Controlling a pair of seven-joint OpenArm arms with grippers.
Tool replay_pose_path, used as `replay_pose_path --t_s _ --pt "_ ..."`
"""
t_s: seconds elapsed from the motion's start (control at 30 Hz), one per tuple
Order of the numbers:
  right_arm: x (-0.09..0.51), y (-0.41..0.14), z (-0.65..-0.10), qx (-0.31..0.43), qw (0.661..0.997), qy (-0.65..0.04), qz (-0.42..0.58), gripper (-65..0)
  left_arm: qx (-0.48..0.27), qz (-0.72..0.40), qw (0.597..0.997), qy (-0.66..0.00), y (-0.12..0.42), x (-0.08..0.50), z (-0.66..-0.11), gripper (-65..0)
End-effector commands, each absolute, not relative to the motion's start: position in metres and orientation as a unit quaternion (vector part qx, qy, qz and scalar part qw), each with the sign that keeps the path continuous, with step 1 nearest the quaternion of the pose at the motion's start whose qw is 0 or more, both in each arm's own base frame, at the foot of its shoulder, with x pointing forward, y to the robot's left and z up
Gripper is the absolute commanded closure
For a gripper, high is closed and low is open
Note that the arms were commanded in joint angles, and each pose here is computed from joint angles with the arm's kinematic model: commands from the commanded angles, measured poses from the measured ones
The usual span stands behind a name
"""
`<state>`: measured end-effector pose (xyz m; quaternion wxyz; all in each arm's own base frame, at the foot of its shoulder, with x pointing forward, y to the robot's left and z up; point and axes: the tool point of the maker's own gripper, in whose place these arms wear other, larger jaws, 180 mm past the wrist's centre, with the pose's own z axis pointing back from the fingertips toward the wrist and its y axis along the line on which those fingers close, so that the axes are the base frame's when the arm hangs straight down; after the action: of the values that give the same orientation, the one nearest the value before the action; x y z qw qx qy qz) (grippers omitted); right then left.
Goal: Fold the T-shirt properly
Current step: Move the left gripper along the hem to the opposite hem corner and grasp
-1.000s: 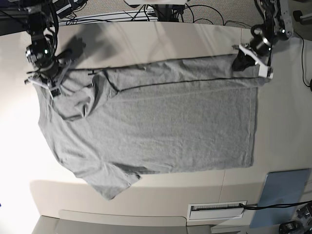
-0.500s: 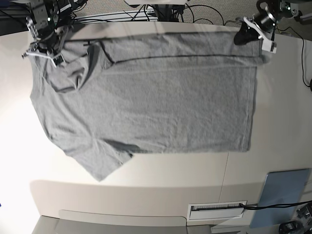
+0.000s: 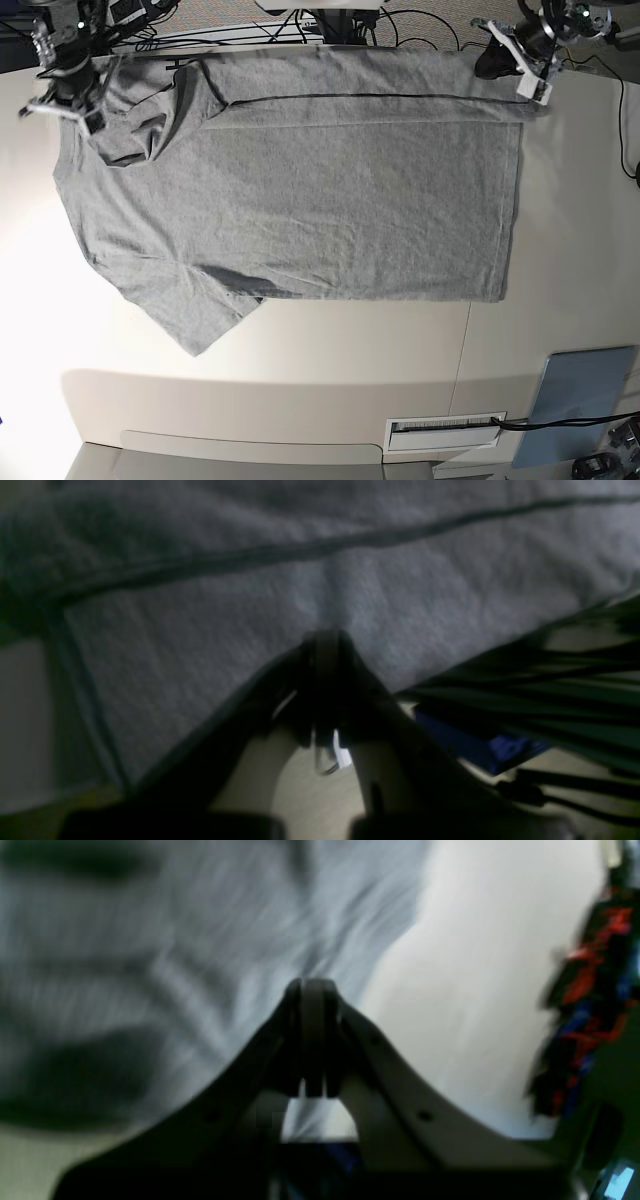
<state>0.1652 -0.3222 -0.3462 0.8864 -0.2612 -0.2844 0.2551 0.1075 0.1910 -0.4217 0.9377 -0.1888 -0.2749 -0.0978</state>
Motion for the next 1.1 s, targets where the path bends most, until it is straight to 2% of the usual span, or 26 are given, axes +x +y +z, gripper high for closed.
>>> replay_pose_path --t_s 0.0,0.13,0.2,0.23,0.3,0.37,0.47,0.63,0.83,1.07 --pt "0.180 -0.327 -0.326 -0.282 0.870 -0.311 0.256 0.0 -0.185 -0.114 0.928 -0.304 0.192 0.124 -0.406 -6.7" --pt "0.214 -0.335 -0.295 -0.309 0.848 -0.362 0.234 -0.2 -0.156 -0.122 0.907 -0.371 0.195 0.176 -0.372 -29.0" --pt "0.226 -0.337 -0.285 -0.315 0.841 -0.377 0.224 -9.7 -0.121 -0.092 0.902 -0.405 0.210 0.208 -0.360 -37.8" --pt "0.233 -0.335 -0.281 -0.312 0.839 -0.388 0.219 -15.1 -0.103 -0.084 0.898 -0.419 0.217 0.223 -0.355 -39.7" --pt "0.245 -0.331 -0.273 -0.296 0.838 -0.412 0.203 -24.4 -0.077 -0.074 0.887 -0.449 0.228 0.253 -0.343 -39.9" --pt "0.256 -0.326 -0.266 -0.278 0.836 -0.434 0.186 -28.1 -0.067 -0.063 0.877 -0.471 0.237 0.283 -0.334 -39.9" --pt "0.268 -0.324 -0.255 -0.275 0.829 -0.455 0.175 -28.1 -0.066 -0.032 0.875 -0.478 0.255 0.322 -0.334 -39.9" --pt "0.277 -0.320 -0.248 -0.258 0.827 -0.474 0.160 -28.1 -0.105 0.020 0.870 -0.481 0.274 0.375 -0.342 -39.9" --pt "0.273 -0.323 -0.254 -0.258 0.837 -0.456 0.154 -28.1 -0.144 0.017 0.877 -0.457 0.261 0.427 -0.346 -39.9" --pt "0.269 -0.327 -0.259 -0.262 0.847 -0.438 0.149 -28.1 -0.070 0.021 0.931 -0.356 0.272 0.449 -0.381 -39.9"
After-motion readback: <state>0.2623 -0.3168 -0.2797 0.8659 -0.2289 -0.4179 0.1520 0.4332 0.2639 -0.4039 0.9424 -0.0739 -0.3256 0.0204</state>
